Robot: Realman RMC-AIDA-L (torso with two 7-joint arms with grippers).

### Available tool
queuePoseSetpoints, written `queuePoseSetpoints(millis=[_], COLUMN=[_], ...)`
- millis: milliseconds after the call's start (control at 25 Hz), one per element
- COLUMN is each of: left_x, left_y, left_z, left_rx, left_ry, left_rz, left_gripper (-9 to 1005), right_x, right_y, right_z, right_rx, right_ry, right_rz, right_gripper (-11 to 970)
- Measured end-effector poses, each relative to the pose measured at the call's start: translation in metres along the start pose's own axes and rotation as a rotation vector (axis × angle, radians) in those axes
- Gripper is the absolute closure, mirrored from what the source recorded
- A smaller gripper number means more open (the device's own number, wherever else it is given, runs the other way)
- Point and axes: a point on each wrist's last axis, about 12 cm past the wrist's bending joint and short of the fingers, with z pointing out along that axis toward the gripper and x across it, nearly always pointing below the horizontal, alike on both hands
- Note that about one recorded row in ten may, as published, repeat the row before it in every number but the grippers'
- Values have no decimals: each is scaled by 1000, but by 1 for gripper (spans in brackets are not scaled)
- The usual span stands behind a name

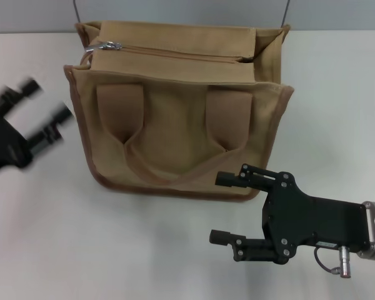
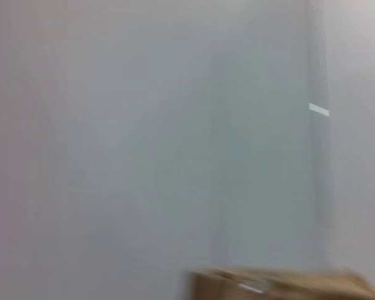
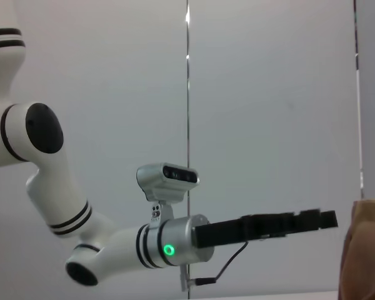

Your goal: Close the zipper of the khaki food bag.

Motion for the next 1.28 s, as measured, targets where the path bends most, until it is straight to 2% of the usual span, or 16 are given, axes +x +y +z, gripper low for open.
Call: queuePoseSetpoints(millis=[40,80,360,440,480,680,1000,1280], left_x=[0,1,3,5,7,5,-1,0], left_y=[3,11,23,26,23,18,21,19], left_z=[1,6,24,33,40,48,67,72], left_rx=[-36,-114,-148,-139,-89,8,-3,12], left_ry=[-15,-33,-2,34,66,86,23,23], left_rz=[-5,-13,-8,-6,1,29,25,43], left_gripper=[223,224,227,228,229,231,235,238], right_x=[0,1,3,4,5,6,6,7], right_y=[0,1,3,3,3,3,-3,-5], right_z=[0,0,0,-1,-1,-1,4,5], right_rx=[5,10,17,22,26,32,30,47], right_ry=[-3,-6,-5,-4,-3,2,18,27], right_rz=[-1,-1,14,18,23,30,23,23], right_gripper=[170,170,169,169,169,170,170,169])
